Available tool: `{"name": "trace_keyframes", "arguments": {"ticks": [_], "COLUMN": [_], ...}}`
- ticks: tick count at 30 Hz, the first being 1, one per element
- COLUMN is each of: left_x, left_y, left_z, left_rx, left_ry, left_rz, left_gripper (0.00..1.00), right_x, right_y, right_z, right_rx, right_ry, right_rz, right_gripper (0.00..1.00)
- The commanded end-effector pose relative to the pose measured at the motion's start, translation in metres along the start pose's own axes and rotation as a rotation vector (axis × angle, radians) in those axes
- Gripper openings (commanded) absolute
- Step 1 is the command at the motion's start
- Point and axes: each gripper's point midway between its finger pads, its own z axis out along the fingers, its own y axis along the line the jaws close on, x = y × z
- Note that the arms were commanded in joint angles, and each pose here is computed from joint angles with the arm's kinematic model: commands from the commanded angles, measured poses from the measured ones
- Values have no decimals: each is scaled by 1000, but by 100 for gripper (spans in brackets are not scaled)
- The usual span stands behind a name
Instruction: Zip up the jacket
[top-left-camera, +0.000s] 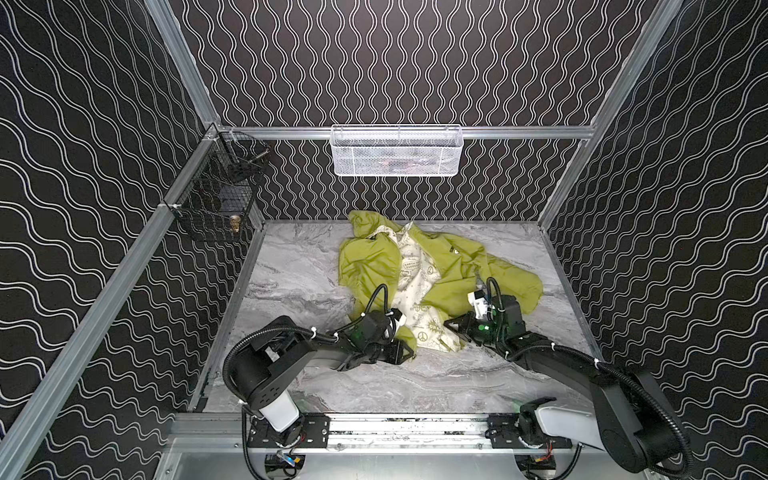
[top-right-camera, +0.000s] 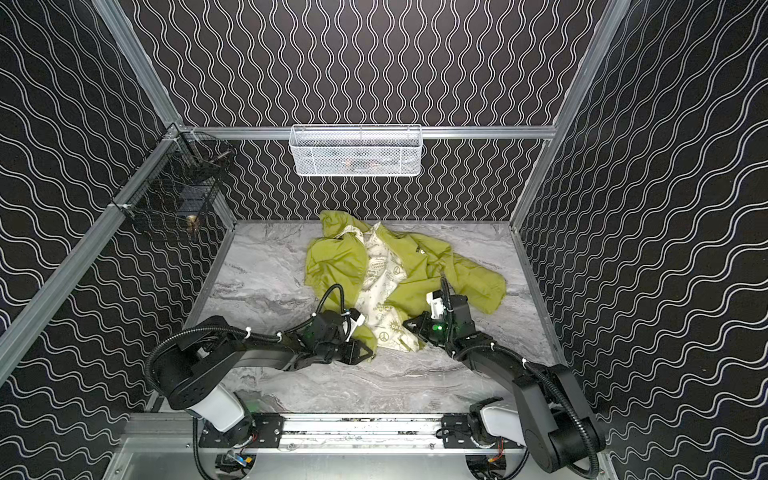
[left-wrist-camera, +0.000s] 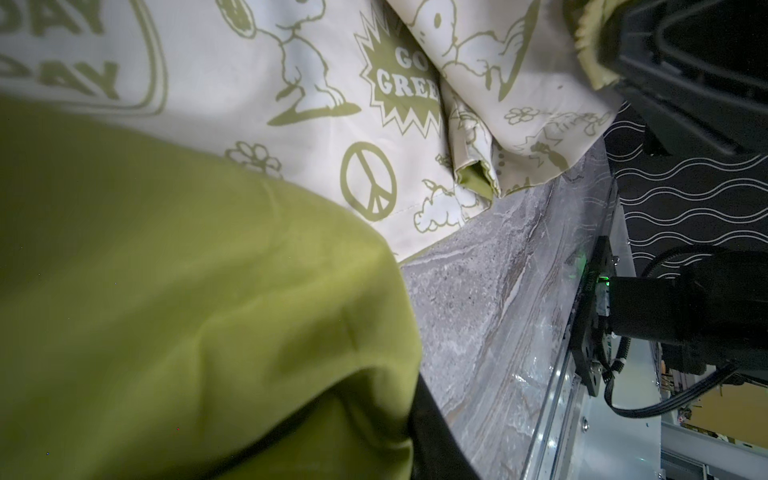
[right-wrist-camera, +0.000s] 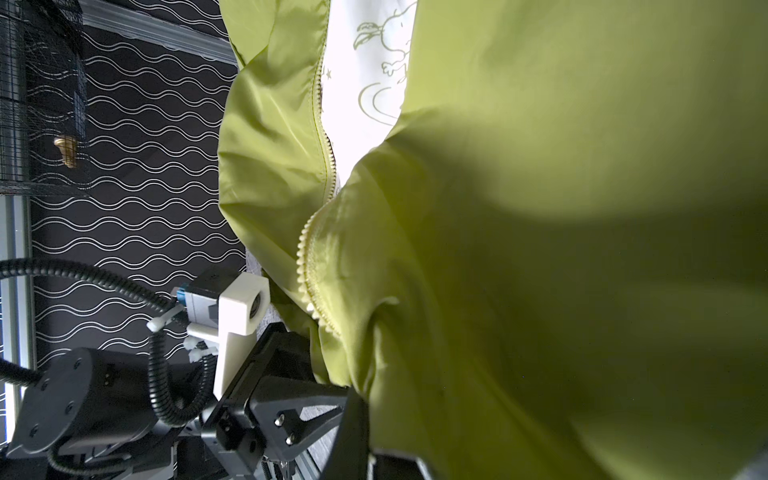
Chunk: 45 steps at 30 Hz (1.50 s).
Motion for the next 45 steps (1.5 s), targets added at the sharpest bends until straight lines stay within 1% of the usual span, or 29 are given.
{"name": "trace_keyframes", "arguments": {"ticks": [1,11,22,25,29,30,33,37,42,45], "left_x": [1,5,10,11,10,7,-7,-29,-66,-89], "left_y": [-2,1,6,8,6,3,-9,-30,-65,-89], "left_z": [2,7,10,10,10,9,4,-6,-38,-61], "left_rx": [14,16,-7,-12,-9,-1,18,31,61,112], "left_ry": [15,38,65,68,67,61,33,9,-97,-170], "left_rz": [8,1,-7,-6,2,8,35,89,169,217], "left_gripper": [26,25,18,14,2,0,0,0,0,0], "right_x": [-1,0,1,1,-1,-2,-10,-27,-54,-71], "right_y": [4,3,1,1,1,2,6,9,21,34], "right_z": [1,2,2,1,-1,-2,-7,-16,-27,-33], "right_rx": [-22,-24,-19,-18,-1,4,29,78,108,120], "right_ry": [-1,4,5,2,-4,-10,-39,-108,-191,-207], "right_rz": [-15,-14,-14,-14,-21,-27,-45,-70,-120,-144], "right_gripper": [0,0,0,0,0,0,0,0,0,0]}}
